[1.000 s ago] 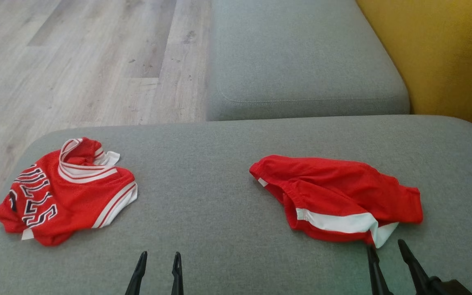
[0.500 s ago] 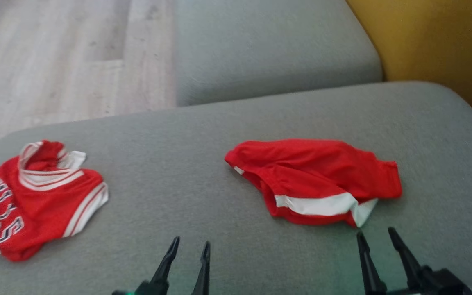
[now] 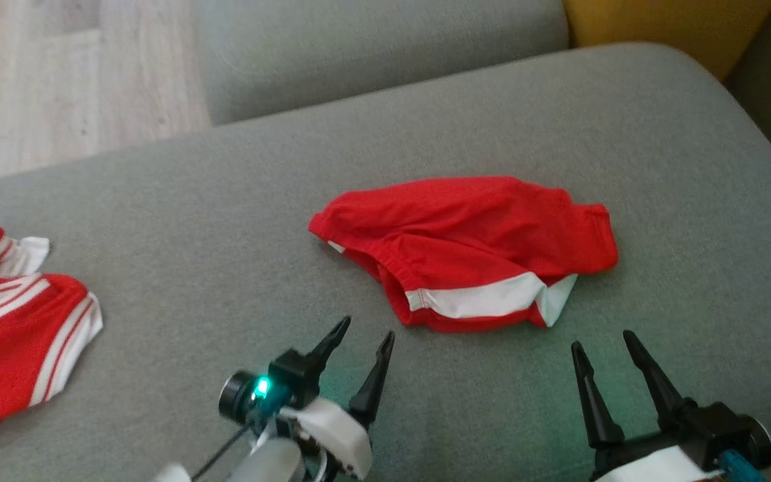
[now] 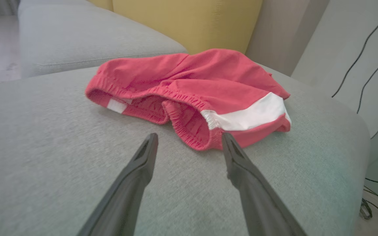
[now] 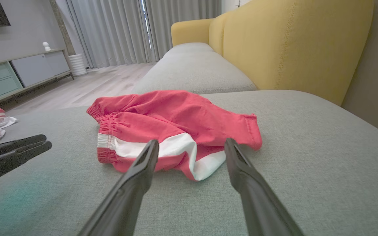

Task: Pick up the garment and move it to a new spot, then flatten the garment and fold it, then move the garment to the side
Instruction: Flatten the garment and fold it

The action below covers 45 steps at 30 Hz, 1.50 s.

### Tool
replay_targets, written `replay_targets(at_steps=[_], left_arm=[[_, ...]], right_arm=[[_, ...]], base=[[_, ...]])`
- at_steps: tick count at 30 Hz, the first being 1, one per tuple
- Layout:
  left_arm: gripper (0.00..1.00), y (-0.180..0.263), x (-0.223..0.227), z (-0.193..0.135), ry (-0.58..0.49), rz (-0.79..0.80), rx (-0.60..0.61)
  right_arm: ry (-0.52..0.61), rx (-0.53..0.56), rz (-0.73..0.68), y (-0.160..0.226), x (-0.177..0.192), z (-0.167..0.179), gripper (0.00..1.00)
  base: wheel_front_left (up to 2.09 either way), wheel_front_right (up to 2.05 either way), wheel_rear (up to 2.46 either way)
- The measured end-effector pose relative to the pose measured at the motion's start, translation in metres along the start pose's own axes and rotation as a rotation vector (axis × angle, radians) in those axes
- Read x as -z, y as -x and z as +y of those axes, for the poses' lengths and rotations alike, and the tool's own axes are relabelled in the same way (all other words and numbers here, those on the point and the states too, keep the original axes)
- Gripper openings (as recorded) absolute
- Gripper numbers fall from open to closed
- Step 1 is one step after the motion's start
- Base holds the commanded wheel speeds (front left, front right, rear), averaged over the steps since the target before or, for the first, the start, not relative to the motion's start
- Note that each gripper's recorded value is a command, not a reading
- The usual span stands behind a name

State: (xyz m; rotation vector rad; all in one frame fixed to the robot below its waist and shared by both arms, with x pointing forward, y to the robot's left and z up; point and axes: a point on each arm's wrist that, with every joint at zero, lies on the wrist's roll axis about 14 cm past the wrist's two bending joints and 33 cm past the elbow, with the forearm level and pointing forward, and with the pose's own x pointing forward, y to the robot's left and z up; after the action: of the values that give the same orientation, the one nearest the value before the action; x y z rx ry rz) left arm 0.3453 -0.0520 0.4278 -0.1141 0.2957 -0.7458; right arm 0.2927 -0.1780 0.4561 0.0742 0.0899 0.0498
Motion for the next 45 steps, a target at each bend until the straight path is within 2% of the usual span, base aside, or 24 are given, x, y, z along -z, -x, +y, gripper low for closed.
replay_targets(at_steps=[11, 20, 21, 22, 23, 24, 31, 37, 40, 45], left_arm=[[1.00, -0.041, 0.012, -0.020, -0.021, 0.089, 0.160], [1.00, -0.056, 0.020, -0.030, -0.008, 0.119, 0.224], [0.81, -0.058, 0.020, -0.030, -0.014, 0.123, 0.228], [0.53, -0.060, 0.020, -0.030, -0.019, 0.123, 0.231], [0.38, -0.062, 0.019, -0.031, -0.017, 0.119, 0.236], [0.00, -0.064, 0.018, -0.032, -0.015, 0.119, 0.242], [0.00, -0.069, 0.017, -0.039, 0.005, 0.121, 0.268], [0.00, -0.078, -0.020, -0.066, -0.035, 0.040, 0.346], [0.00, -0.087, -0.063, -0.086, -0.082, -0.057, 0.402], [0.00, -0.093, -0.165, -0.129, -0.171, -0.285, 0.514]], right_arm=[[0.006, 0.057, 0.037, -0.006, 0.007, -0.017, 1.00], [0.000, 0.107, 0.062, 0.001, 0.013, -0.029, 1.00], [0.001, 0.111, 0.061, 0.000, 0.012, -0.030, 1.00], [0.002, 0.113, 0.058, 0.000, 0.011, -0.031, 1.00], [0.004, 0.116, 0.056, -0.001, 0.010, -0.032, 1.00], [0.005, 0.119, 0.055, -0.001, 0.010, -0.033, 1.00], [0.002, 0.146, 0.062, 0.007, 0.012, -0.038, 1.00], [-0.004, 0.171, 0.021, 0.018, 0.003, -0.041, 1.00], [-0.008, 0.177, 0.002, 0.024, -0.001, -0.041, 1.00], [-0.019, 0.194, -0.028, 0.035, -0.005, -0.042, 1.00]], base=[[0.00, 0.00, 0.00], [0.00, 0.00, 0.00], [0.00, 0.00, 0.00], [0.00, 0.00, 0.00], [0.00, 0.00, 0.00], [0.00, 0.00, 0.00], [0.00, 0.00, 0.00], [0.00, 0.00, 0.00], [0.00, 0.00, 0.00], [0.00, 0.00, 0.00]])
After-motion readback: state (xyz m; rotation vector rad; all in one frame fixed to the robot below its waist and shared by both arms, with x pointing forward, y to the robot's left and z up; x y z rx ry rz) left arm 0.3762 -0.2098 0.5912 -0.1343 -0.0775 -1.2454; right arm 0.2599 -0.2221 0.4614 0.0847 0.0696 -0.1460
